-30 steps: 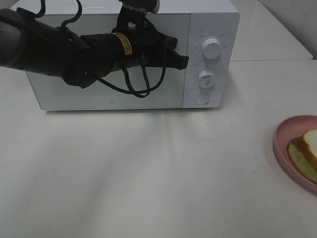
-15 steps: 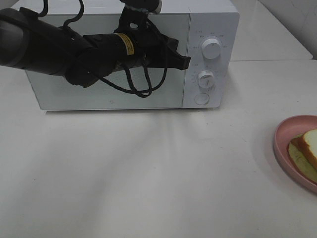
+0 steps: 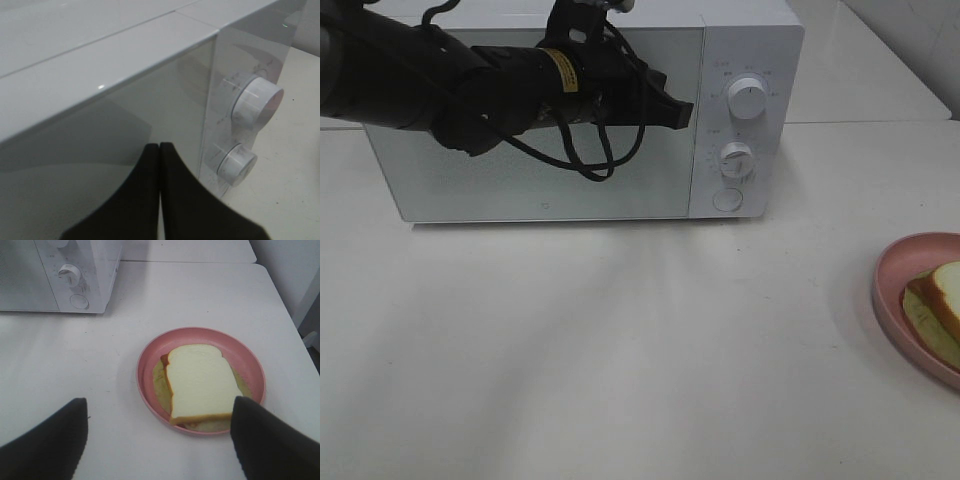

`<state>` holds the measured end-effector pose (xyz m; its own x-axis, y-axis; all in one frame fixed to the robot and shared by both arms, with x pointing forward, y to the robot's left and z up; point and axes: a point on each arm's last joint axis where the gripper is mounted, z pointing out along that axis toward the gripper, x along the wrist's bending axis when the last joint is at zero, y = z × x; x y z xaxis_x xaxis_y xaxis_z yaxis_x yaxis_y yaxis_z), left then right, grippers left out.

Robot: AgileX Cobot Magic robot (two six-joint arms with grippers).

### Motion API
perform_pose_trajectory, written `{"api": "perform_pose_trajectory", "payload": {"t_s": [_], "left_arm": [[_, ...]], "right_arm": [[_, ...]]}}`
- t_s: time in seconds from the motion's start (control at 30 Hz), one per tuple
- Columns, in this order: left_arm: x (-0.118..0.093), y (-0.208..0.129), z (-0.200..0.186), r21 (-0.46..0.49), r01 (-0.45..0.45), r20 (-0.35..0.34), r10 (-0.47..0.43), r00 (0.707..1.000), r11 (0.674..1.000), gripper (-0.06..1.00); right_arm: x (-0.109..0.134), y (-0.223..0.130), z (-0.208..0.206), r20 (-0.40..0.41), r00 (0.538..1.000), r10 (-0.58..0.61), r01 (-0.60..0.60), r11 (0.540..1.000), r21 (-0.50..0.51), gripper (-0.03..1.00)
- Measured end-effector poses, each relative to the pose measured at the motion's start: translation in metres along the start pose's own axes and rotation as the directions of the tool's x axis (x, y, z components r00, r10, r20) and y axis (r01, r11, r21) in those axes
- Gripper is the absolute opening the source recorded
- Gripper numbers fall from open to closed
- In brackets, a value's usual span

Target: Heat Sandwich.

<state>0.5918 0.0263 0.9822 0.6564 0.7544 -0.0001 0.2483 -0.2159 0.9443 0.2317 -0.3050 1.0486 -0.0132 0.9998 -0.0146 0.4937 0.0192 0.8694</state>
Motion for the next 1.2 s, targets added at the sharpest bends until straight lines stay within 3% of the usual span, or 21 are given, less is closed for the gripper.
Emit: {"api": "perform_pose_trajectory", "payload": {"t_s": [0.13, 0.53, 0.6, 0.63, 0.67, 0.7, 0.77, 0.8, 0.87, 0.97, 1.0, 1.03, 1.07, 1.13, 1.2], "left_arm": [[0.001, -0.005, -0.011, 0.019, 0.021, -0.008, -0.021, 1.0, 1.0, 0.0], [0.0, -0.024, -0.058, 0.193, 0.027, -0.034, -0.02, 0.999, 0.981, 0.03], [0.0, -0.025, -0.065, 0.243, 0.029, -0.046, -0.018, 0.999, 0.97, 0.16], [0.001, -0.025, -0.07, 0.287, 0.057, -0.065, -0.04, 0.997, 0.956, 0.41], [0.001, -0.025, -0.073, 0.3, 0.081, -0.076, -0.06, 0.995, 0.95, 0.54], [0.001, -0.025, -0.073, 0.3, 0.081, -0.076, -0.06, 0.995, 0.95, 0.54], [0.002, -0.026, -0.082, 0.375, 0.134, -0.112, -0.098, 0.989, 0.917, 0.87], [0.002, -0.026, -0.086, 0.401, 0.14, -0.12, -0.1, 0.988, 0.905, 0.92], [0.002, -0.025, -0.089, 0.422, 0.145, -0.127, -0.1, 0.987, 0.895, 0.94], [0.003, -0.027, -0.106, 0.537, 0.164, -0.161, -0.091, 0.983, 0.828, 0.97], [0.003, -0.027, -0.106, 0.537, 0.164, -0.161, -0.091, 0.983, 0.828, 0.97], [0.003, -0.028, -0.111, 0.573, 0.168, -0.17, -0.085, 0.982, 0.802, 0.97], [0.004, -0.029, -0.122, 0.635, 0.178, -0.187, -0.074, 0.98, 0.751, 0.97], [0.004, -0.028, -0.127, 0.655, 0.18, -0.193, -0.068, 0.979, 0.734, 0.97], [0.004, -0.028, -0.139, 0.712, 0.183, -0.207, -0.046, 0.977, 0.678, 0.97]], "right_arm": [[0.0, 0.0, 0.0, 0.0, 1.0, 0.0, 0.0, 1.0, 0.0, 0.76], [0.0, 0.0, 0.0, 0.0, 1.0, 0.0, 0.0, 1.0, 0.0, 0.76], [0.0, 0.0, 0.0, 0.0, 1.0, 0.0, 0.0, 1.0, 0.0, 0.76], [0.0, 0.0, 0.0, 0.0, 1.0, 0.0, 0.0, 1.0, 0.0, 0.76], [0.0, 0.0, 0.0, 0.0, 1.0, 0.0, 0.0, 1.0, 0.0, 0.76], [0.0, 0.0, 0.0, 0.0, 1.0, 0.0, 0.0, 1.0, 0.0, 0.76], [0.0, 0.0, 0.0, 0.0, 1.0, 0.0, 0.0, 1.0, 0.0, 0.76], [0.0, 0.0, 0.0, 0.0, 1.0, 0.0, 0.0, 1.0, 0.0, 0.76], [0.0, 0.0, 0.0, 0.0, 1.0, 0.0, 0.0, 1.0, 0.0, 0.76], [0.0, 0.0, 0.0, 0.0, 1.0, 0.0, 0.0, 1.0, 0.0, 0.76], [0.0, 0.0, 0.0, 0.0, 1.0, 0.0, 0.0, 1.0, 0.0, 0.76], [0.0, 0.0, 0.0, 0.0, 1.0, 0.0, 0.0, 1.0, 0.0, 0.76], [0.0, 0.0, 0.0, 0.0, 1.0, 0.0, 0.0, 1.0, 0.0, 0.76], [0.0, 0.0, 0.0, 0.0, 1.0, 0.0, 0.0, 1.0, 0.0, 0.76], [0.0, 0.0, 0.0, 0.0, 1.0, 0.0, 0.0, 1.0, 0.0, 0.76]]}}
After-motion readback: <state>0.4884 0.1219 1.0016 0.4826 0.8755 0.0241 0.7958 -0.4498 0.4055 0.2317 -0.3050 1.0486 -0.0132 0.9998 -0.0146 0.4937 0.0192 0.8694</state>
